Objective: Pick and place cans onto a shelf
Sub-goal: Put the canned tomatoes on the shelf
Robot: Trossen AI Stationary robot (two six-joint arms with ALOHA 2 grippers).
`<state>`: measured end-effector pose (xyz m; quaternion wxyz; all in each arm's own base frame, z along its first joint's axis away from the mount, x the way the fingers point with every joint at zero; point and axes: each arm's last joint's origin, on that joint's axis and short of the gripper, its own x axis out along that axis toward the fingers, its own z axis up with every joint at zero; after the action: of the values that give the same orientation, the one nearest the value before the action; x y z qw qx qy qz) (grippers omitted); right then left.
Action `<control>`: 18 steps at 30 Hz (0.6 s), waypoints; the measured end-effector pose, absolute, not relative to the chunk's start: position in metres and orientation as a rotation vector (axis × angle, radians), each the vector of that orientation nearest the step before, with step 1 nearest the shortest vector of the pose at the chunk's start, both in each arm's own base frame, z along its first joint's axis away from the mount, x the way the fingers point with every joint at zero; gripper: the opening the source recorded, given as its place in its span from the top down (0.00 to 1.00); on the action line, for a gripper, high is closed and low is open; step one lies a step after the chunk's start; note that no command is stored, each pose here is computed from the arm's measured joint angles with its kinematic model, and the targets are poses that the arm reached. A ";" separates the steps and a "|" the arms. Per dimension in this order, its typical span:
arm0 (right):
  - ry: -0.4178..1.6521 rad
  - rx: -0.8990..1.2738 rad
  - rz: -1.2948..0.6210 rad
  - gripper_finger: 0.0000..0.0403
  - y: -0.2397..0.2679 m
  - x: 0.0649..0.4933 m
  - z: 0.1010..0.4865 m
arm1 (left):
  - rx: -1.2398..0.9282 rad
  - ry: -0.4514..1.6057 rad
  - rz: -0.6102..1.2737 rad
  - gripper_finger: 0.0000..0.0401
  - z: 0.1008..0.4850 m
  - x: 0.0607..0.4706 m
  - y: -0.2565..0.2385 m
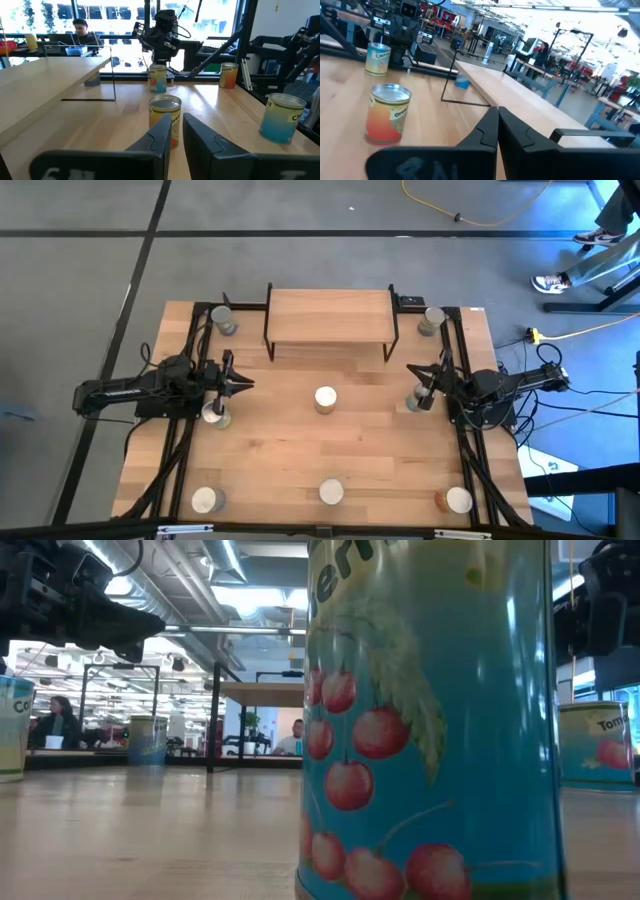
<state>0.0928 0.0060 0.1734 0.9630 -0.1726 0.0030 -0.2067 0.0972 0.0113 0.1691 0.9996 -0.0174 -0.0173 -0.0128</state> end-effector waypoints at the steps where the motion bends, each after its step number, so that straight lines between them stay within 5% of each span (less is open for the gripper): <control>1: 0.006 -0.351 -0.419 0.98 0.006 0.093 0.173 | -0.035 -0.034 -0.025 0.90 0.169 0.097 0.011; 18: -0.054 -0.278 -0.416 0.98 0.006 0.092 0.178 | -0.107 -0.123 0.070 0.90 0.182 0.096 0.014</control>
<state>0.0923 0.0061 0.1784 0.9685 -0.1378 -0.0268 -0.2057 0.0956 0.0140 0.1816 0.9961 -0.0536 -0.0612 0.0349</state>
